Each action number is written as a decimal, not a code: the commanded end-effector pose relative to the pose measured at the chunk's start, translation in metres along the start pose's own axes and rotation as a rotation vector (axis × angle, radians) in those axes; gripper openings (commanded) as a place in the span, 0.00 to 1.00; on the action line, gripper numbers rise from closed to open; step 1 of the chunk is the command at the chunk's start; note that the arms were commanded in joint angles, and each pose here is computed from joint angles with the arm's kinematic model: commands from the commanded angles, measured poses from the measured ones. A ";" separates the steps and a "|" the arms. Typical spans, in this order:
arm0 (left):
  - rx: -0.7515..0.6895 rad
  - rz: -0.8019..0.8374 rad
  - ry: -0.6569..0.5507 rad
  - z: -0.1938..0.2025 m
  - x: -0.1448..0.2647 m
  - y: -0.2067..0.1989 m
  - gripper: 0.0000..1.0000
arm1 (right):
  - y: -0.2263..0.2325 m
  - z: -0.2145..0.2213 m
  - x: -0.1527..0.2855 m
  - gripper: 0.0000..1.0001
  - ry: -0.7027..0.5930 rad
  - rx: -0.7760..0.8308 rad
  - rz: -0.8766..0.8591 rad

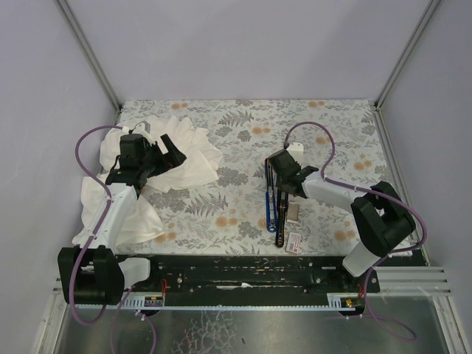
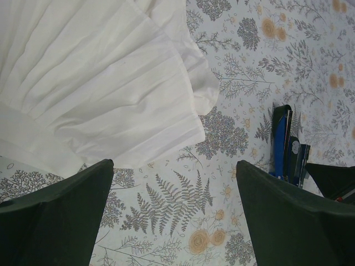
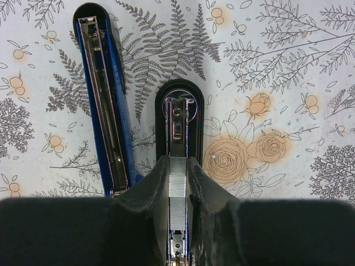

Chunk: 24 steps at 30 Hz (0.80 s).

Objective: Load the staples into the stapler

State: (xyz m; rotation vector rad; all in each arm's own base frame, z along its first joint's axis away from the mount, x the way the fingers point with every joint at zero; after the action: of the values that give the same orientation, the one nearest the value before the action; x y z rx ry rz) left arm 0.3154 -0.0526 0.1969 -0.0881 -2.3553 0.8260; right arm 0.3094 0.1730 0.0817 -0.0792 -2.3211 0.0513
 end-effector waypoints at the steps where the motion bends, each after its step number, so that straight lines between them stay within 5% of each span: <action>1: 0.000 0.025 -0.032 -0.007 0.001 -0.003 0.91 | -0.001 -0.001 -0.006 0.13 -0.013 -0.011 0.013; 13: 0.000 0.025 -0.034 -0.007 0.001 -0.003 0.91 | -0.004 0.008 -0.011 0.14 0.006 0.007 0.030; 24: -0.001 0.028 -0.027 -0.006 0.000 -0.002 0.91 | 0.004 -0.030 0.023 0.55 -0.085 0.040 -0.094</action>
State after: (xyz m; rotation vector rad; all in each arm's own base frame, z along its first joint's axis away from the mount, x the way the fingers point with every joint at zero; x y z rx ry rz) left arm 0.3154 -0.0528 0.1969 -0.0895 -2.3548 0.8263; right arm 0.3073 0.1720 0.0771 -0.0591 -2.3043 0.0881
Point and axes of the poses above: each gripper's point midway between its finger pads, its own x axis back along the fingers, its own y axis along the line the jaws close on, z = x × y, the point moved 4 cm from there along x, back along the fingers, and after that the axes turned 7 degrees about x, right-handed, at the moved point
